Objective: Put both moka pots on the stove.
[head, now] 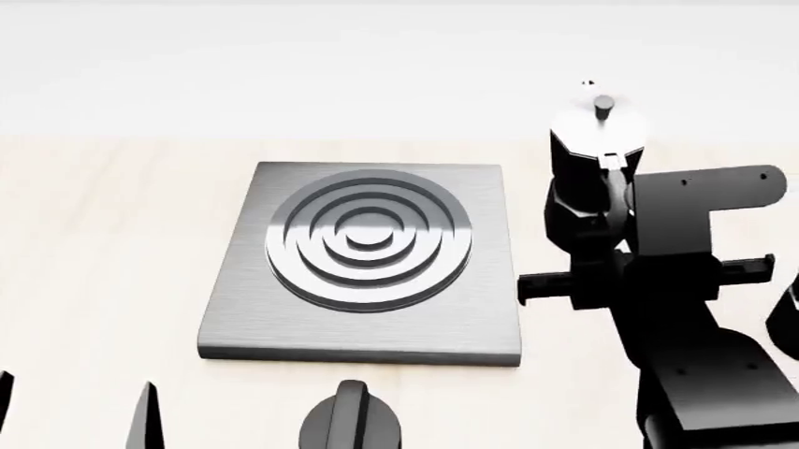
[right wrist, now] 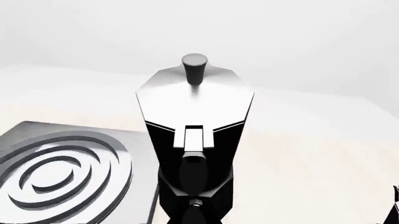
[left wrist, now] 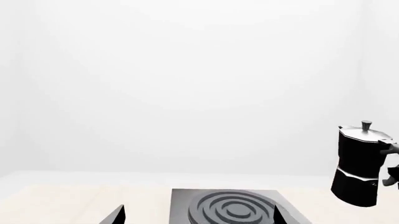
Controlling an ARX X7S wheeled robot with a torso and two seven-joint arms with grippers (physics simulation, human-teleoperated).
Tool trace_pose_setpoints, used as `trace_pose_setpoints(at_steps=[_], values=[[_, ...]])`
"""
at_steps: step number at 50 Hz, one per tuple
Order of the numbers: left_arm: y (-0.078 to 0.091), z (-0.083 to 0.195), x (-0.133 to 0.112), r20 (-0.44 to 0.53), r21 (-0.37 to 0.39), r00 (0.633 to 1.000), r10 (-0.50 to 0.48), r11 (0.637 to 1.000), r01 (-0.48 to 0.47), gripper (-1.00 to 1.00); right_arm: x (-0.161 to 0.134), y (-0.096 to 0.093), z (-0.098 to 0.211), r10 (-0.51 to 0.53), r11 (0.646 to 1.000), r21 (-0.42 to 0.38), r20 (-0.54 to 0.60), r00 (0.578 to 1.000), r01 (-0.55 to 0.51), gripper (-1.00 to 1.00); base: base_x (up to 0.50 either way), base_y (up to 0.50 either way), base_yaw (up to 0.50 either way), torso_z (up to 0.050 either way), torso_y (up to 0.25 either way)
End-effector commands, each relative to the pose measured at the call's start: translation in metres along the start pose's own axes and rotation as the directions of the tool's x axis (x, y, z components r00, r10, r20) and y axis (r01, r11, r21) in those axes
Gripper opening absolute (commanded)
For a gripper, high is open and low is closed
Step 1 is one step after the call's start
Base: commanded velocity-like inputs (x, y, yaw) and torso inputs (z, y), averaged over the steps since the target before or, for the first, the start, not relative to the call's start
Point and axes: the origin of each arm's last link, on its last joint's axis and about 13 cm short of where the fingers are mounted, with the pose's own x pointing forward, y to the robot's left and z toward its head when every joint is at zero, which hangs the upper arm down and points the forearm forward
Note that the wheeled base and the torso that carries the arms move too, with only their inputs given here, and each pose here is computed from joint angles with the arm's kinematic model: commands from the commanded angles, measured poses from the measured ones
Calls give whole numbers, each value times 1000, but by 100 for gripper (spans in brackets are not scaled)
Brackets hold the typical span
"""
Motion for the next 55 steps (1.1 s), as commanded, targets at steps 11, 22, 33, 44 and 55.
trace_pose_setpoints(at_steps=[11,22,33,44,55], values=[[1,2,0,-4,-2,1000,1,1000,-1,100,26,46,41,167,986,-18,141,976,-166,-100,0,0,0,0,1],[1,0,0,-5,1,1000,1,1000,-1,100,45,67,40,225,974,-7,138,965,-226,-100,0,0,0,0,1],[0,-1,0,-9,1,1000,-6,1000,6,100,57,98,45,300,953,8,144,943,-304,-100,0,0,0,0,1],[0,-2,0,-6,10,1000,-6,1000,6,100,71,120,36,345,936,25,137,929,-351,-100,0,0,0,0,1],[1,-1,-1,-4,-13,1000,-18,1000,18,100,75,130,32,367,926,35,141,919,-375,-100,0,0,0,0,1]])
